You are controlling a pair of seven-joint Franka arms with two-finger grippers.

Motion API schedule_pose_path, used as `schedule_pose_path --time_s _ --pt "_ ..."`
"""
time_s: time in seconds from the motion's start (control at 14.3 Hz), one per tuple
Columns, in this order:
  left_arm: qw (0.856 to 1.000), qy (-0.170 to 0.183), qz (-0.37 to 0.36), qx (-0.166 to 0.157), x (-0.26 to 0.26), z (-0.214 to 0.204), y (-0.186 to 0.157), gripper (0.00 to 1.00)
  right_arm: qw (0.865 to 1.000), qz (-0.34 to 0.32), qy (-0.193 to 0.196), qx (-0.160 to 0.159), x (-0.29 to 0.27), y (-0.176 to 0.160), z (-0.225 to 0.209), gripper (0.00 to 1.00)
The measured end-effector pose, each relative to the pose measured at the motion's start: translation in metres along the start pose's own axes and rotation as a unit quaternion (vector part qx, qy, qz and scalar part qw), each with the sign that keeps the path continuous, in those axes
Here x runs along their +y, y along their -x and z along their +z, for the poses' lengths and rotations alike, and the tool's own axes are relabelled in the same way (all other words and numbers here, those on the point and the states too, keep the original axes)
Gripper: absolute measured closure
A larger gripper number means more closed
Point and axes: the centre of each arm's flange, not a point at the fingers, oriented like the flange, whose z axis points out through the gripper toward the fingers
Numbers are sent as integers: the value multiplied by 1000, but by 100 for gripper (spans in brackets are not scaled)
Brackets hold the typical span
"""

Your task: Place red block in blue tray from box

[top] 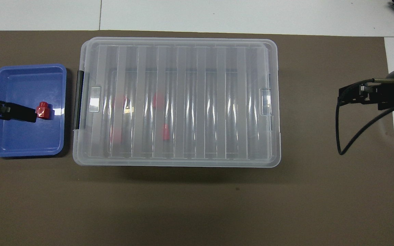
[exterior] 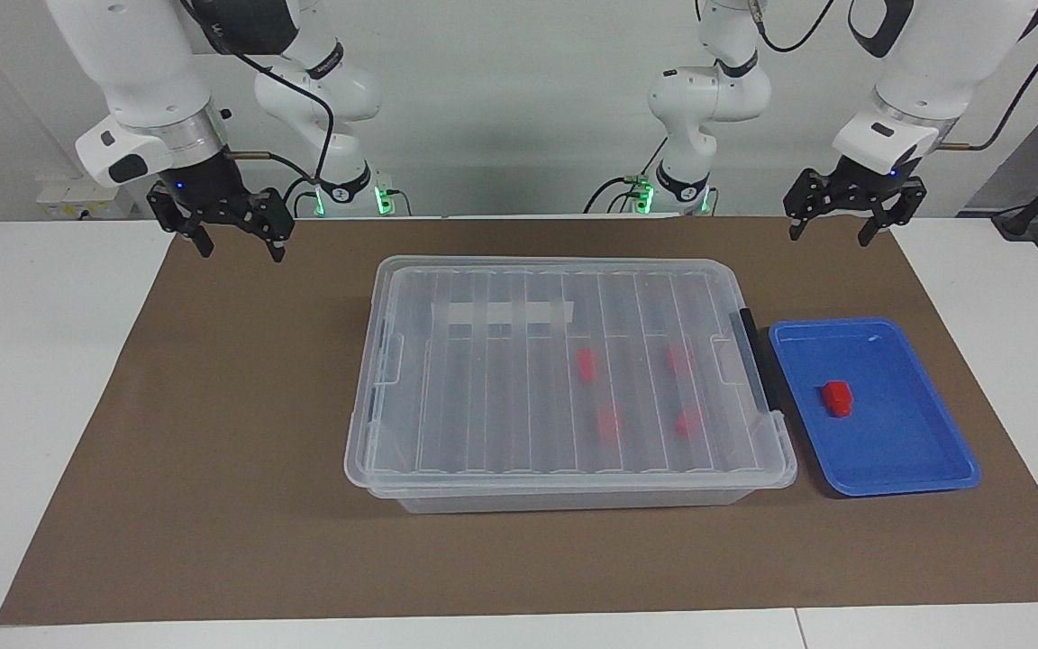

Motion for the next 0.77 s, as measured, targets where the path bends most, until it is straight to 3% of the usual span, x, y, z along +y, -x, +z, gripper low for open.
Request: schedule_pose_path --time_s 0.77 --pt "1000 0 -3 -3 -3 2 0 0 1000 6 6 -14 -1 16 6 0"
